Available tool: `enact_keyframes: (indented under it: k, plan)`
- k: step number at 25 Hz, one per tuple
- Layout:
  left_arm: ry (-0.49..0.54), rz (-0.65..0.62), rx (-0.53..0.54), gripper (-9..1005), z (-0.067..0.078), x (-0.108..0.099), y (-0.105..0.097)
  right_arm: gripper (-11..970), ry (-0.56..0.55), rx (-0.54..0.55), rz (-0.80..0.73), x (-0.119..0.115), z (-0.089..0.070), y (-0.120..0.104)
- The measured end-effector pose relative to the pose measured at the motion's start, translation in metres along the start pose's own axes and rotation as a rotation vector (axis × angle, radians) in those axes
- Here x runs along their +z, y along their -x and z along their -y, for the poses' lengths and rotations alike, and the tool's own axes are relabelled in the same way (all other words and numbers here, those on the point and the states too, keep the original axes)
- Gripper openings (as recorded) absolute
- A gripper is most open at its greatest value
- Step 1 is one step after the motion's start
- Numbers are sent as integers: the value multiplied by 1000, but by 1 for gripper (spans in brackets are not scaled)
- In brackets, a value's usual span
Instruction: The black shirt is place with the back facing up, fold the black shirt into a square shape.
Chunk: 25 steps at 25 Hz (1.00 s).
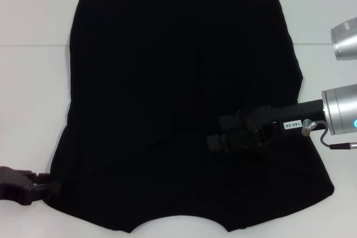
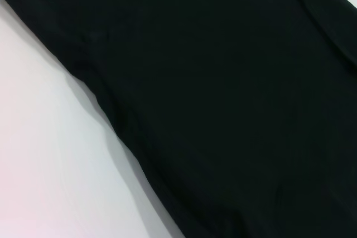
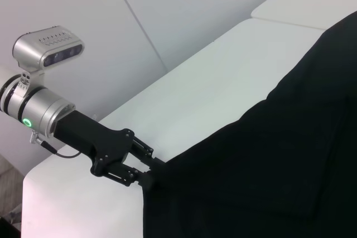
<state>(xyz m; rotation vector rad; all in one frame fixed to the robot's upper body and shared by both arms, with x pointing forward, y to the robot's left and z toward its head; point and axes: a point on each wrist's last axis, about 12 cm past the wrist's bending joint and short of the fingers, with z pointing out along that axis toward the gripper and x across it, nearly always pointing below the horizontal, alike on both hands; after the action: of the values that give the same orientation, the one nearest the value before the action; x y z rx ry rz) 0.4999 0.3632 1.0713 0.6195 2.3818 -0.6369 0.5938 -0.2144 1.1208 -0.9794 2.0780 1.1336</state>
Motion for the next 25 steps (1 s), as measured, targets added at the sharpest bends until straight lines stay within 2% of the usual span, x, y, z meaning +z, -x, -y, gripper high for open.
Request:
enact_keyframes:
  k: [3,14,17,20,25]
  plan:
    - [-3,0,2,467,0,0,1,939,-2,3,1,-1,0,0]
    - [0,4,6,21,0,-6,4,938,-10,59,-8,-9,2,-8]
    - [-8,5,8,21,1,-9,4,939,-25,118,-28,-17,6,-13]
    - [-8,11,13,22,2,-12,5,939,-63,222,-62,-34,12,-21]
    - [-9,16,20,22,2,-11,8,939,-170,418,-114,-74,25,-39]
